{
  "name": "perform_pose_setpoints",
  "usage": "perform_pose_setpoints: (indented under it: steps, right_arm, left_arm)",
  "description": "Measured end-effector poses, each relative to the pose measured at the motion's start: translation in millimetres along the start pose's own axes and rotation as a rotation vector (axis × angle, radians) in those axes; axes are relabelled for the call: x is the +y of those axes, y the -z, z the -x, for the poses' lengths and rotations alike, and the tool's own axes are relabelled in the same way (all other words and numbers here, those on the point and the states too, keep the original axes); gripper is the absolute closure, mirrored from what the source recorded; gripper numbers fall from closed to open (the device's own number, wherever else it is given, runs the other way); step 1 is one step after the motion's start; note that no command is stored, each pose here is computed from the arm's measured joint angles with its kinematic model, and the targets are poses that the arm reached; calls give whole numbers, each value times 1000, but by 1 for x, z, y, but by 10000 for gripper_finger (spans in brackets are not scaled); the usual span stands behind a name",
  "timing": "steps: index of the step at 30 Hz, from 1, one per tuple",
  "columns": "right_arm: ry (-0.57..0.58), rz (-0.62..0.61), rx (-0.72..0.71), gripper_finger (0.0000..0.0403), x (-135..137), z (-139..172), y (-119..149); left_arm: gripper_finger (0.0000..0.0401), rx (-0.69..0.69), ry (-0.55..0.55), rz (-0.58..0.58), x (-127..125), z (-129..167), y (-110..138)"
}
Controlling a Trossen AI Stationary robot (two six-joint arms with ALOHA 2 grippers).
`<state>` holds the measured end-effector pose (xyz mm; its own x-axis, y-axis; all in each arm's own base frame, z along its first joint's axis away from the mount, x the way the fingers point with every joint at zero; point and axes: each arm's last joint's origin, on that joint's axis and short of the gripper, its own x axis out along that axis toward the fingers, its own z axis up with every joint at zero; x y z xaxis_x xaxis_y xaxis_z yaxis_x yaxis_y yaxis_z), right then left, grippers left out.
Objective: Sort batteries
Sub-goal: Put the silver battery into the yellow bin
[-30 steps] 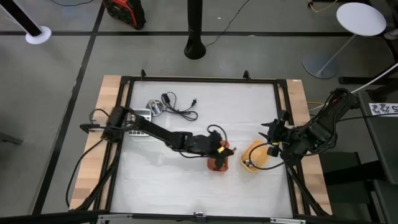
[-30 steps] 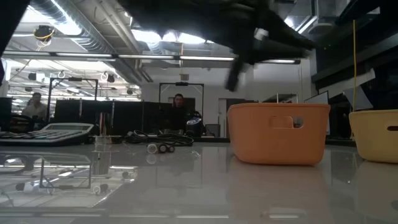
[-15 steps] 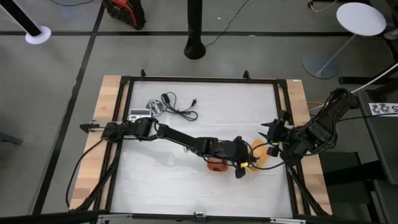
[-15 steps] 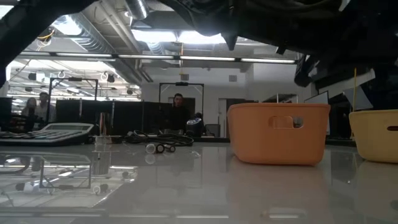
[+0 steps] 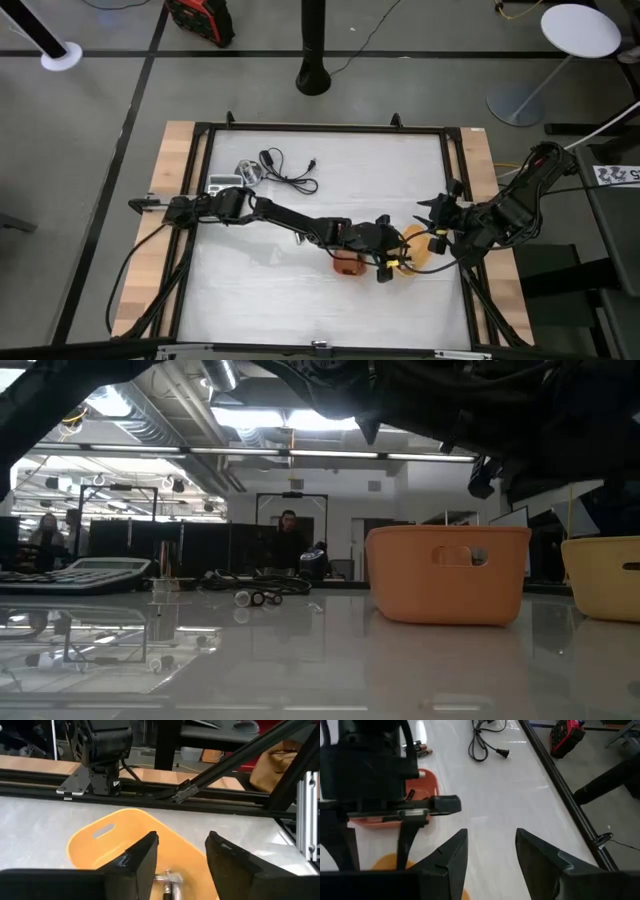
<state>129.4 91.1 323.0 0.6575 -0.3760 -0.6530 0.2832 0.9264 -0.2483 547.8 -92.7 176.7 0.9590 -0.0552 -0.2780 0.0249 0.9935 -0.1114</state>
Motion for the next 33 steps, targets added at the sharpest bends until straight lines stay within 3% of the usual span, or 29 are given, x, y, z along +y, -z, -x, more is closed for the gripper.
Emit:
perform_pose_setpoints:
  steps: [6, 11, 16, 20, 24, 28, 33]
  right_arm:
    - [-41, -19, 15, 242, 4, -1, -1]
    - [-52, -14, 4, 242, 16, -6, -5]
    - [-26, -13, -36, 242, 31, -14, -10]
    - [-21, -23, -55, 242, 43, -21, -13]
    - [-4, 26, -65, 242, 50, -26, -14]
    - [-5, 34, -82, 242, 56, -30, -18]
    - [-30, 33, -101, 242, 54, -38, -29]
  left_arm:
    - [233, 79, -12, 19, -2, 22, -27]
    - [233, 349, -49, -57, -1, 76, -63]
    - [233, 614, -140, 99, -7, 134, -78]
    - [233, 846, -288, 217, -18, 171, -70]
    - [241, 1045, -444, 201, -31, 199, -57]
    - [249, 1134, -557, 143, -47, 219, -50]
    - [258, 1138, -557, 100, -66, 230, -47]
